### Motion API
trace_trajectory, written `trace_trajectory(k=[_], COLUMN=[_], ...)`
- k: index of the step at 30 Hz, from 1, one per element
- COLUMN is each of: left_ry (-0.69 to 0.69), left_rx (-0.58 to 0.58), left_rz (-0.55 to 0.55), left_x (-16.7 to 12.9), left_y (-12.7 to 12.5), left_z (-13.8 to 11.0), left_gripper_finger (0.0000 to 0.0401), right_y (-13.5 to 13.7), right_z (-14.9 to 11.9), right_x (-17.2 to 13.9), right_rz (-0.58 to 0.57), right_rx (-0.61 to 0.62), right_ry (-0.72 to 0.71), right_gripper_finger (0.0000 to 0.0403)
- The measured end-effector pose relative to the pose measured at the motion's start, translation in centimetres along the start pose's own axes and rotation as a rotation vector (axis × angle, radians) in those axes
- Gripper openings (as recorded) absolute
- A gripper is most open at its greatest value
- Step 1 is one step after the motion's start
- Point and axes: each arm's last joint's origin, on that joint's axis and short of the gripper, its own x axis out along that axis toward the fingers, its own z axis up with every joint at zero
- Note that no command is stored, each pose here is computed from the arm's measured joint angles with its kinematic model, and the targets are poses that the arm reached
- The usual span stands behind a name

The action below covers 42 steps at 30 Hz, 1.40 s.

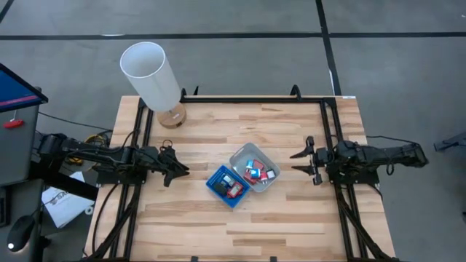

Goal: Pick & Place Office items
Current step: Return to Home position

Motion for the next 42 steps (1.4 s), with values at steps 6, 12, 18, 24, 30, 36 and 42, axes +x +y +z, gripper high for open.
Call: trace_trajectory(k=[6,12,18,24,30,36,42], left_ry=[0.0,0.0,0.001,0.001,0.001,0.001,0.001], left_rx=[0.0,0.0,0.0,0.0,0.0,0.0,0.0], left_rz=[0.0,0.0,0.0,0.0,0.001,0.001,0.0], left_x=[0.0,0.0,0.0,0.0,0.0,0.0,0.0], left_y=[0.0,0.0,0.0,0.0,0.01,0.01,0.01], left_z=[0.0,0.0,-0.01,-0.01,-0.01,-0.01,-0.01], left_gripper_finger=[0.0117,0.0117,0.0117,0.0117,0.0117,0.0117,0.0117], right_y=[0.02,0.02,0.01,0.01,0.01,0.01,0.01], right_z=[-0.06,-0.06,-0.07,-0.08,-0.09,-0.1,-0.1], right_x=[0.05,0.04,0.05,0.05,0.05,0.05,0.05], right_rz=[0.001,0.001,0.001,0.001,0.001,0.0,0.0], right_rx=[0.13,0.131,0.131,0.131,0.131,0.131,0.131], right_ry=[0.007,0.007,0.007,0.007,0.008,0.008,0.008], right_gripper_finger=[0.0171,0.0171,0.0171,0.0171,0.0171,0.0171,0.0171])
